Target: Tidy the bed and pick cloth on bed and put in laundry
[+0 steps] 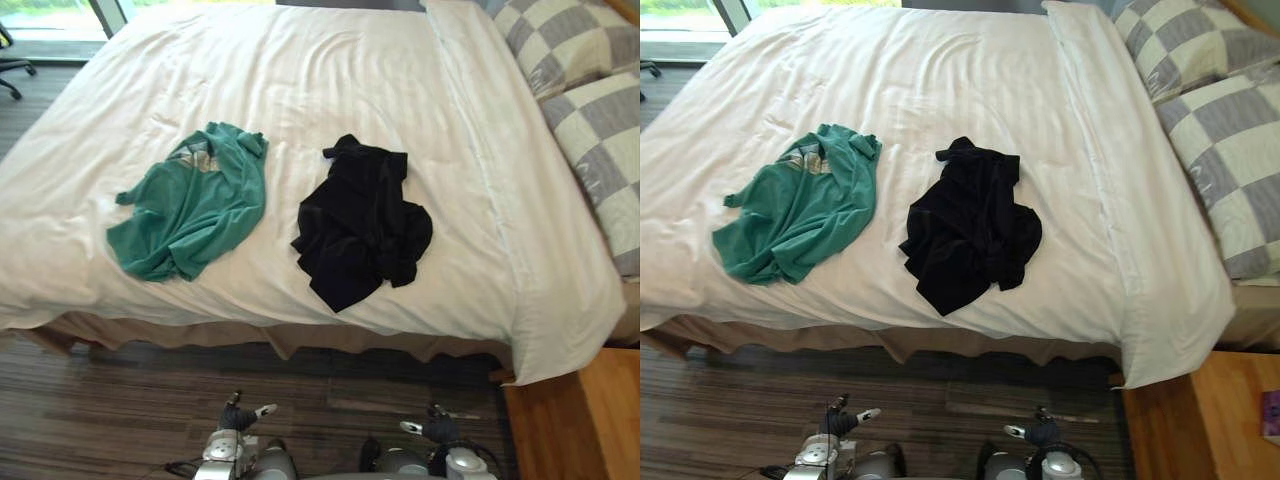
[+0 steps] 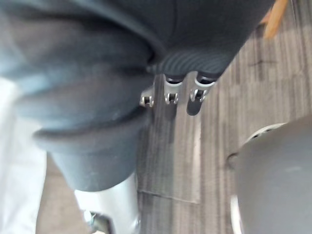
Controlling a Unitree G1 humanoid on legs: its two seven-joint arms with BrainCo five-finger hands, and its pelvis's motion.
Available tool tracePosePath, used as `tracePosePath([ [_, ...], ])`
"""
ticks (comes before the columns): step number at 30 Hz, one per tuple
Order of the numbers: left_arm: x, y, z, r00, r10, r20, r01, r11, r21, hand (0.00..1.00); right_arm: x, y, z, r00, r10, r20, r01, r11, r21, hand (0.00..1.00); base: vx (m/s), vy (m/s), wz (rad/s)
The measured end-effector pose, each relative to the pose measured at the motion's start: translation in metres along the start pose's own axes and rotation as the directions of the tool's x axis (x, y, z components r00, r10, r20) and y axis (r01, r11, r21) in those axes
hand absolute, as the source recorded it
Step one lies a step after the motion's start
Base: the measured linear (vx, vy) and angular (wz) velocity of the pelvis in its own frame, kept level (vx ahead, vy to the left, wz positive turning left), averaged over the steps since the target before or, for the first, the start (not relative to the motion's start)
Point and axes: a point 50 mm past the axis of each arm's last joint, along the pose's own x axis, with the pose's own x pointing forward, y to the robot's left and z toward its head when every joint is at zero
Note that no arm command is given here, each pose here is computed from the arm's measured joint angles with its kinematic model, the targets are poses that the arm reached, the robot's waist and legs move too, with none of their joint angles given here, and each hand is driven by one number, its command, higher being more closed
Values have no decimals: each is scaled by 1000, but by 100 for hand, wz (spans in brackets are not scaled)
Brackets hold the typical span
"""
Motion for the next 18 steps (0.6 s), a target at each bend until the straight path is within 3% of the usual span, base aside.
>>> tracePosePath([
  [11,0,-21,18,997,-48,59,49,999,-7,0,8,-10,19,999,-8,31,10,998,-59,0,-65,93,2],
  [15,1,-22,21,997,-50,67,51,999,-11,0,8,-11,18,1000,-23,22,24,999,-46,0,15,357,10],
  [18,-2,-27,15,998,-42,42,44,998,-40,0,7,-19,9,999,-49,-4,49,998,-38,0,16,673,23],
])
